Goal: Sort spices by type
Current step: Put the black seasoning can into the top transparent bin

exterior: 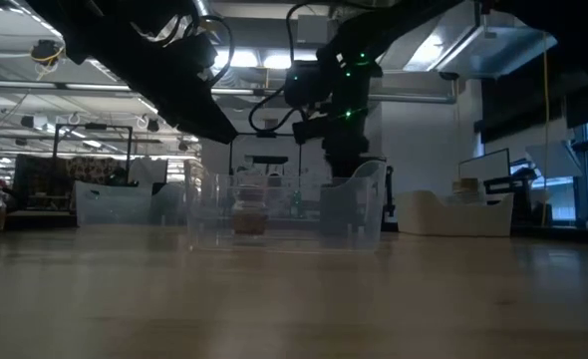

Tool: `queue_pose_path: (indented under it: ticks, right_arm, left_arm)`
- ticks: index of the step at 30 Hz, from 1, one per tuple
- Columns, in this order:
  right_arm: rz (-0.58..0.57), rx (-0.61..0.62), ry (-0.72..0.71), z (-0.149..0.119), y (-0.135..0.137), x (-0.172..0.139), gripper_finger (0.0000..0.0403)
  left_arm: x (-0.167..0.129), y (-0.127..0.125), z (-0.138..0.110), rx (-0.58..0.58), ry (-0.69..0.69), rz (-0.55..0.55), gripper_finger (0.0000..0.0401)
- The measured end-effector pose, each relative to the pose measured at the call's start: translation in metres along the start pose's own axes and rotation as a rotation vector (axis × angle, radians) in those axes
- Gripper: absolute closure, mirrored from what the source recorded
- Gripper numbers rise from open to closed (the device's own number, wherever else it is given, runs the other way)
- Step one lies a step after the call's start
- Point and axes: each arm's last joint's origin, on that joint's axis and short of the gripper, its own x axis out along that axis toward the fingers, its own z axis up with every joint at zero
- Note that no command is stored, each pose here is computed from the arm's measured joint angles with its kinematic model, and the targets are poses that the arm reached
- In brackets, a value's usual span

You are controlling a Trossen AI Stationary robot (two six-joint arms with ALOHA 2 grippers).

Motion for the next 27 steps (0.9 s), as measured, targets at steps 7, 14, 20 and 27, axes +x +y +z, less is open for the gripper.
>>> queue_pose_path:
  ticks: [7, 14, 20, 27]
  right_arm:
    - [0.015, 0.0, 0.003, 0.001, 0.0, -0.003, 0.0152]
    - [0.062, 0.016, 0.093, -0.01, 0.009, -0.056, 0.0113]
    - [0.054, 0.018, 0.039, -0.037, 0.018, -0.101, 0.0112]
    - [0.018, 0.093, -0.122, -0.079, 0.026, -0.116, 0.0111]
  left_arm:
    - [0.0, 0.0, 0.0, 0.001, 0.001, 0.0, 0.0144]
    - [0.0, 0.0, 0.001, -0.002, -0.011, -0.001, 0.0144]
    - [0.0, 0.0, 0.008, 0.009, -0.077, -0.003, 0.0144]
    - [0.001, -0.001, 0.014, 0.059, -0.149, -0.001, 0.0144]
